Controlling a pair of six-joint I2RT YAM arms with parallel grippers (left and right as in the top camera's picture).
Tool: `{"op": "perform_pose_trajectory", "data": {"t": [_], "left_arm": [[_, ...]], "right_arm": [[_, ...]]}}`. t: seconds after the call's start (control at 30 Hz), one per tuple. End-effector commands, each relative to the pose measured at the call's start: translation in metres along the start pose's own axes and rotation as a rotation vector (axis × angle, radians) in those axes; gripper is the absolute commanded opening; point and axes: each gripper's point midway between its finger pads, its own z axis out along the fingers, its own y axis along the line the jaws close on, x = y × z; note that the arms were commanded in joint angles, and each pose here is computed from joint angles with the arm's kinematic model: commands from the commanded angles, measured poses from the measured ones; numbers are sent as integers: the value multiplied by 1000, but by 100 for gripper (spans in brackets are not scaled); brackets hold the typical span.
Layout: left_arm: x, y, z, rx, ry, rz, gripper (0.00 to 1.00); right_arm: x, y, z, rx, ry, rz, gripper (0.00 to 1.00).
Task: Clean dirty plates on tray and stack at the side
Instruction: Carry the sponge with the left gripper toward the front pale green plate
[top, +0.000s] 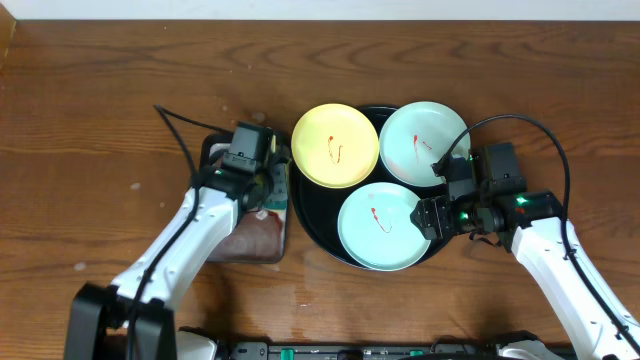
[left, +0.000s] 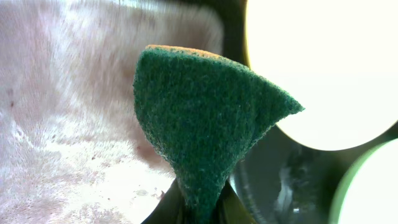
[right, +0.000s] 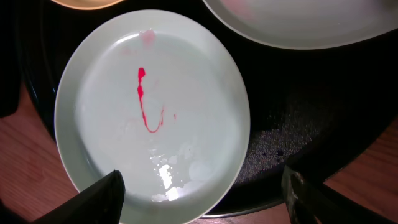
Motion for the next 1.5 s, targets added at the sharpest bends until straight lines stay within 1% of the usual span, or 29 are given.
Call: {"op": "perform_pose_trajectory", "data": {"t": [0.0, 0.13, 0.23, 0.37, 0.47, 0.73, 0.83, 0.97, 1.03, 1.13, 1.47], "left_arm": [[-21, -9, -12, 32, -64, 12, 8], [-31, -10, -13, 34, -107, 29, 8], [-46, -4, -15, -15, -175, 46, 7], [-61, -9, -19, -1, -241, 100, 8], [-72, -10, -25, -5, -292, 102, 7], [-100, 5, -78, -106, -484, 68, 7], [-107, 4, -98, -122, -543, 129, 8], [-110, 3, -106, -156, -559, 270, 7], [-110, 4, -105, -175, -554, 318, 8], [-111, 9, -106, -210, -559, 312, 8], [-111, 10, -103, -214, -551, 315, 7]], "right_arm": [[-6, 6, -3, -4, -12, -33, 79], [-6, 6, -3, -4, -11, -33, 79], [-6, 6, -3, -4, -11, -33, 79], [-5, 6, -3, -4, -11, -32, 79], [-5, 6, -3, -4, -11, -33, 79], [-6, 6, -3, -4, -12, -33, 79], [-6, 6, -3, -4, -12, -33, 79], [-6, 6, -3, -4, -11, -33, 79], [-5, 6, -3, -4, -11, -33, 79], [-5, 6, -3, -4, -10, -32, 79], [-5, 6, -3, -4, -9, -32, 79]]}}
